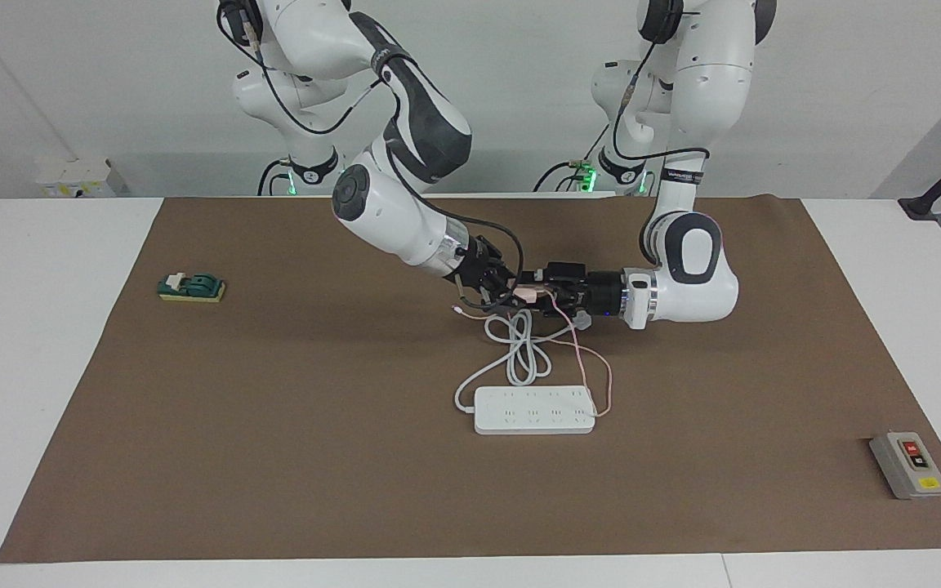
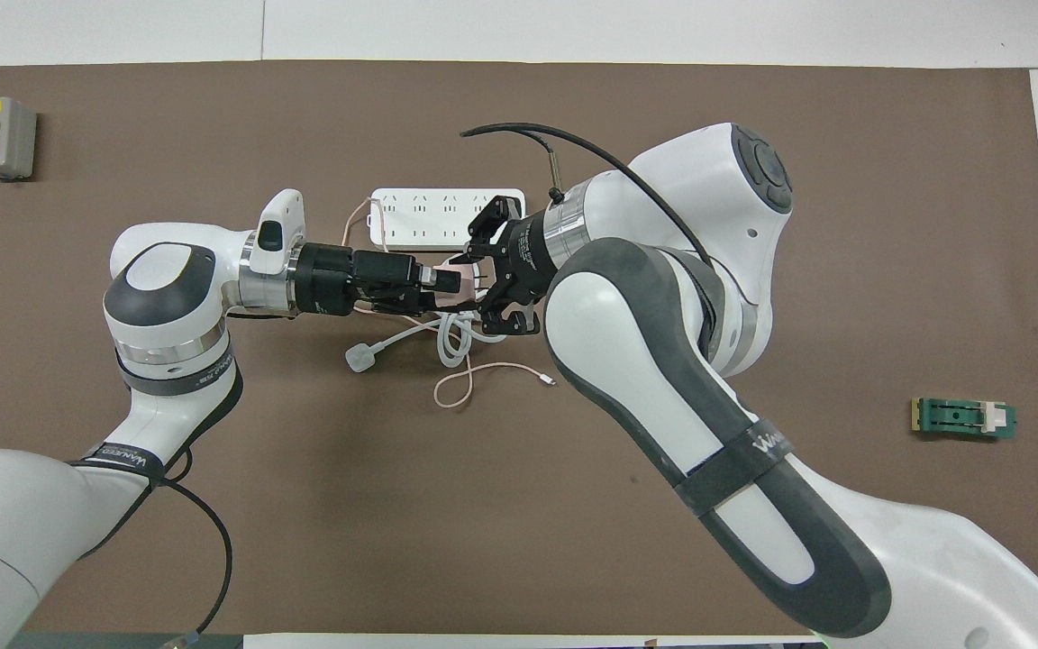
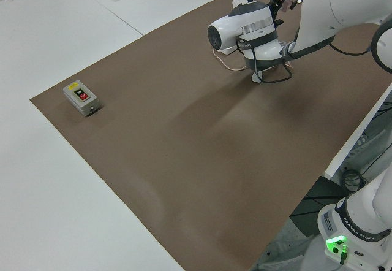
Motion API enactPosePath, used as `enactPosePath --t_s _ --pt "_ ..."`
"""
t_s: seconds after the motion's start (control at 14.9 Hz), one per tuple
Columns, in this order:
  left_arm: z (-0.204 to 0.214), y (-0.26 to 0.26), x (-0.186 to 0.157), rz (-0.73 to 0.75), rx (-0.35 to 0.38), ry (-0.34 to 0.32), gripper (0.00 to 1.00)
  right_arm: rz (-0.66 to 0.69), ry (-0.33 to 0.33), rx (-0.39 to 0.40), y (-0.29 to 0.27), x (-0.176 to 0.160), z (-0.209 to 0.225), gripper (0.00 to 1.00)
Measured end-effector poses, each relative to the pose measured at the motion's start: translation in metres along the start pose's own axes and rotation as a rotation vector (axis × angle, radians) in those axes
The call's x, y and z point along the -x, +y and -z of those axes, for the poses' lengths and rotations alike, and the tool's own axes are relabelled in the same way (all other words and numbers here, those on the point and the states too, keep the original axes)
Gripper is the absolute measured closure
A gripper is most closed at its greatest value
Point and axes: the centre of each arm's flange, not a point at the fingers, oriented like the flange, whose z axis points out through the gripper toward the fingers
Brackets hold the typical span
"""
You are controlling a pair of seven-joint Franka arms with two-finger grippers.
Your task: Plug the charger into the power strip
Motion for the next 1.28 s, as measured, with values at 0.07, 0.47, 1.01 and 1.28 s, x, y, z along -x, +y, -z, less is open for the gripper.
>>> enactPosePath --t_s 0.07,0.47,1.01,1.28 --pt "-0.0001 0.0001 0.0001 -0.001 0.001 -0.001 0.26 0.000 0.000 0.000 0.0000 0.0000 0.0000 0.51" --pt "0.0004 0.0027 0.0018 -0.003 0.017 -0.019 0.44 0.000 0.000 0.000 -0.0001 0.0001 0.0002 0.51" --pt "0.0015 0.0052 0.0030 -0.056 0.029 -0.032 0.71 -0.006 -0.002 0.000 -0.0002 0.0003 -0.0004 0.51" --pt "0.0040 0.0047 0.0024 -0.070 0.026 -0.027 0.71 -0.058 -0.005 -0.022 -0.0057 -0.0008 0.0091 0.29"
